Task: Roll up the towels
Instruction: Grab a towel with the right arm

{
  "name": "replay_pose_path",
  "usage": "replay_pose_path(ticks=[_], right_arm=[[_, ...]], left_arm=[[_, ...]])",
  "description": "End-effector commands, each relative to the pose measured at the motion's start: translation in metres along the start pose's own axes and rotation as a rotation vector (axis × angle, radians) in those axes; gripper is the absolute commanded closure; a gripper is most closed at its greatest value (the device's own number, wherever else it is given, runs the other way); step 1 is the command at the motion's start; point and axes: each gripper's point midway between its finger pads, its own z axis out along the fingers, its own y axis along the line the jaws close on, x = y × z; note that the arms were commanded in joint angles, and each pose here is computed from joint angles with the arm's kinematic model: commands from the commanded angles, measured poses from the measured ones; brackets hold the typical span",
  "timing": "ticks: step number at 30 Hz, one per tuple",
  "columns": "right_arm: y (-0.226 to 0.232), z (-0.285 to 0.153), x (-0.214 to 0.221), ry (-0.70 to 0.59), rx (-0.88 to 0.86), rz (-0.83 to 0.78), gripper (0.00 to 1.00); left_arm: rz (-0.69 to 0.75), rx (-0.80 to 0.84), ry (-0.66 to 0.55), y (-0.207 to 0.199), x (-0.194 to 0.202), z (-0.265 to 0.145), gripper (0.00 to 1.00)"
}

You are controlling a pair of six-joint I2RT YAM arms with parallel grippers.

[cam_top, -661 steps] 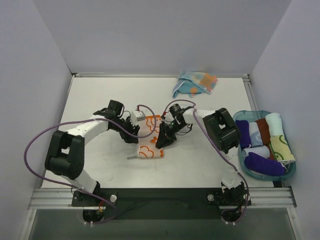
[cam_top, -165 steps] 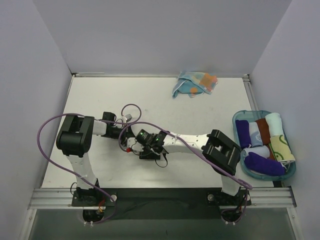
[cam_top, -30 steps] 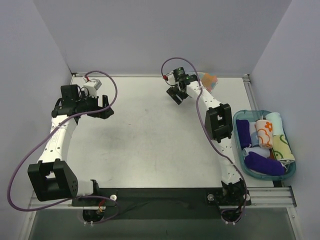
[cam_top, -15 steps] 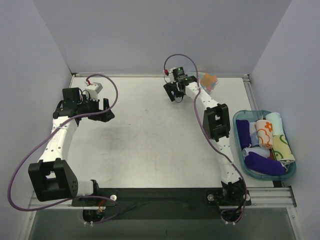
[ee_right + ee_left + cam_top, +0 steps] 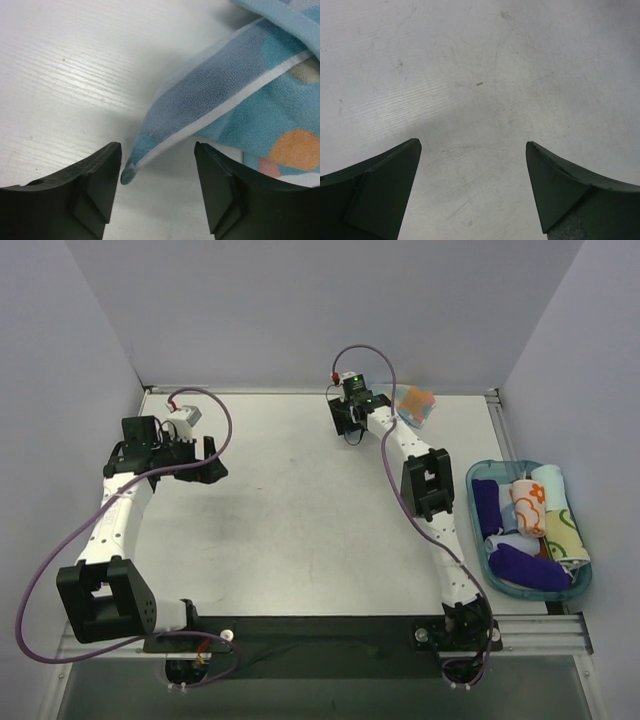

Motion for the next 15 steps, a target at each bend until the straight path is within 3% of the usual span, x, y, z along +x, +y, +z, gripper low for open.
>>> replay_pose_path(ticks=[1, 2, 5, 7, 11, 14, 15], right_arm=[[-0.005, -0.008, -0.023, -0.060, 0.026, 0.049, 0.42], [-0.008, -0.008, -0.023, -0.059, 0.030, 0.056, 0.46], [-0.009, -0.008, -0.022, -0.057, 0.030, 0.064, 0.69], [-0.006, -0.010, -0.022, -0.058, 0.017, 0.056, 1.00], [0.007, -0.018, -0.016, -0.037, -0.060, 0.064, 1.00], [0.029, -0.062, -0.036, -0.073, -0.214, 0.158, 1.00], [0.038, -0.096, -0.059, -0.126, -0.268, 0.179, 1.00]], left_arm=[[-0.008, 0.039, -0.048, -0.011, -0.017, -0.010, 0.03], [-0.010, 0.039, -0.048, -0.011, -0.018, -0.009, 0.03], [-0.018, 0.039, -0.045, -0.010, -0.018, -0.008, 0.03], [-0.016, 0.034, -0.049, -0.008, -0.020, -0.009, 0.03], [-0.011, 0.026, -0.059, -0.006, -0.023, -0.011, 0.03], [-0.023, 0.004, -0.077, 0.000, -0.029, -0.016, 0.03], [-0.062, 0.012, -0.082, 0.002, -0.033, -0.017, 0.03]])
